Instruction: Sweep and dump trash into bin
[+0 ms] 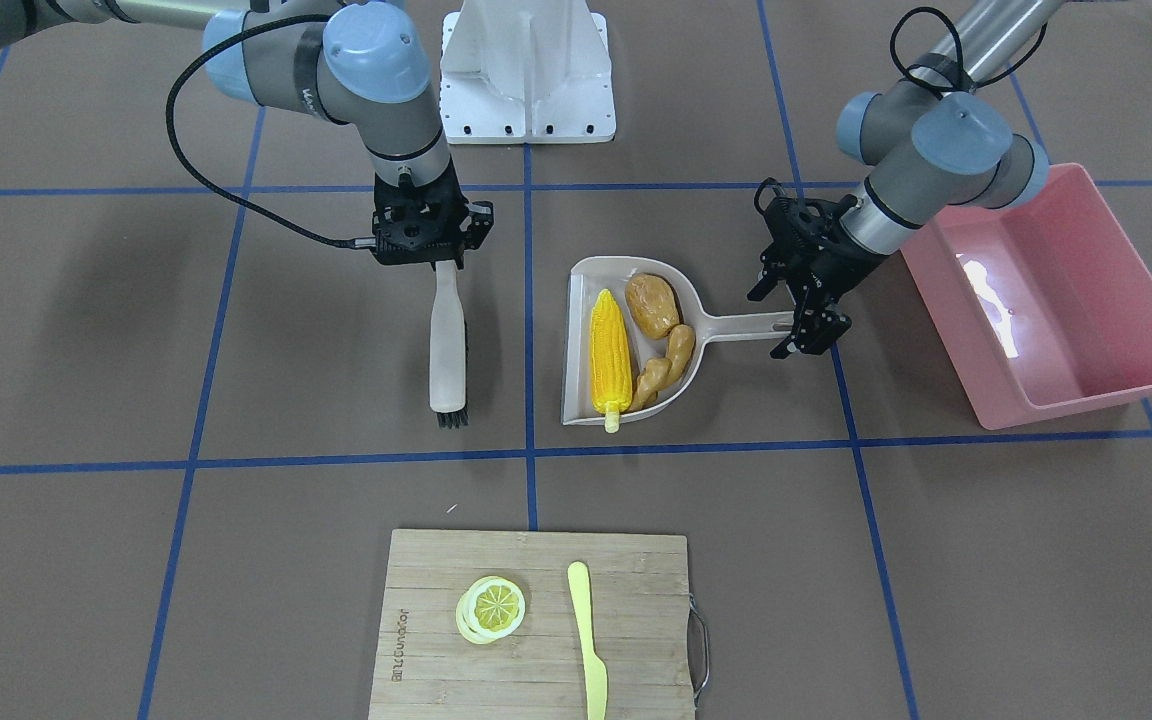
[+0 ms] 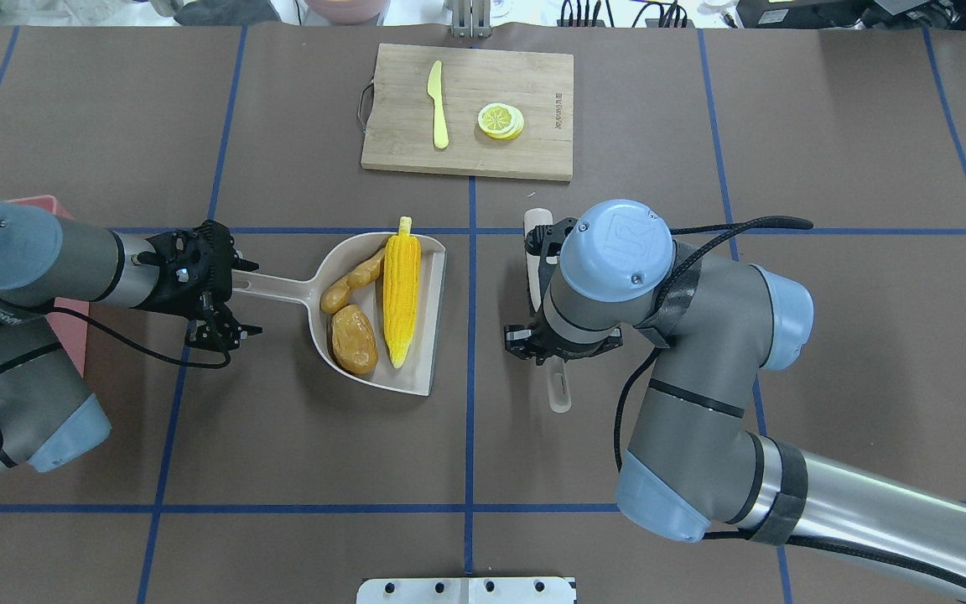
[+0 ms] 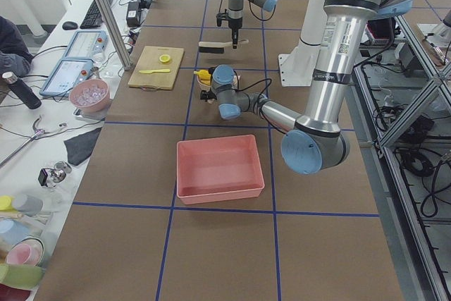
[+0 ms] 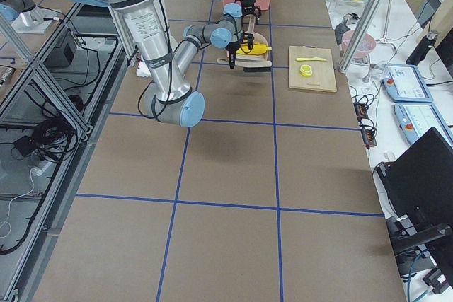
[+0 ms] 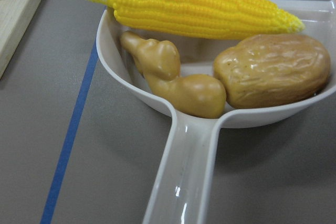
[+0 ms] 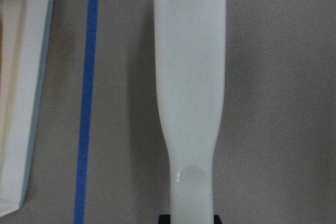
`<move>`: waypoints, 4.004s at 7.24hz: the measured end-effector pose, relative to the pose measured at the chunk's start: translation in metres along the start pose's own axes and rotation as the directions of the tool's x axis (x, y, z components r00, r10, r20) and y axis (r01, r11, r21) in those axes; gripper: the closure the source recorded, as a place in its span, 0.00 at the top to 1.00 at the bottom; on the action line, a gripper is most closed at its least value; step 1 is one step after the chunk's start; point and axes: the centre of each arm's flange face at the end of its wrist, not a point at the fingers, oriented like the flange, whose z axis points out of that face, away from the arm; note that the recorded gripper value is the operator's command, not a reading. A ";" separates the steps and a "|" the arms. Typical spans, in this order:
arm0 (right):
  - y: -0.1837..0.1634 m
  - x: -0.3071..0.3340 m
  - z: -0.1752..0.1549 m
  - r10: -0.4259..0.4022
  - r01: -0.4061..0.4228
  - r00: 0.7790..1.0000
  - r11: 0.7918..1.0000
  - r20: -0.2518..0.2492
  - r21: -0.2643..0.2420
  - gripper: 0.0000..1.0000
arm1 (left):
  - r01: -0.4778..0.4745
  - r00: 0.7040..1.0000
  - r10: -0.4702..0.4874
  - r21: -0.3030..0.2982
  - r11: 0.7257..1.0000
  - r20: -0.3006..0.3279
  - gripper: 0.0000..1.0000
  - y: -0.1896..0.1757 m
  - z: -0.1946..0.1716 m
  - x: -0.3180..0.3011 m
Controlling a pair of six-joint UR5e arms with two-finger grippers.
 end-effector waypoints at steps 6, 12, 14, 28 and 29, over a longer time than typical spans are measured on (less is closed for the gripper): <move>0.009 0.068 -0.039 -0.087 0.079 0.986 0.995 -0.139 -0.064 0.00 | 0.007 0.999 -0.006 0.009 1.000 -0.037 0.00 -0.004 -0.003 0.003; 0.034 0.143 -0.061 -0.113 0.074 0.956 0.986 -0.271 -0.151 0.00 | -0.012 0.999 0.014 0.051 0.999 -0.046 0.00 -0.012 -0.027 0.009; 0.043 0.164 -0.067 -0.108 0.059 0.945 0.985 -0.309 -0.164 0.00 | -0.022 0.999 0.024 0.078 0.997 -0.026 0.00 -0.005 -0.066 0.025; 0.139 0.469 -0.015 -0.085 0.076 0.980 0.996 -0.181 -0.056 0.00 | 0.522 0.826 -0.505 0.003 0.853 0.250 0.00 0.338 -0.373 0.169; 0.146 0.487 -0.009 -0.078 0.073 0.986 0.997 -0.147 -0.039 0.00 | 0.556 0.802 -0.533 -0.011 0.831 0.271 0.00 0.347 -0.380 0.177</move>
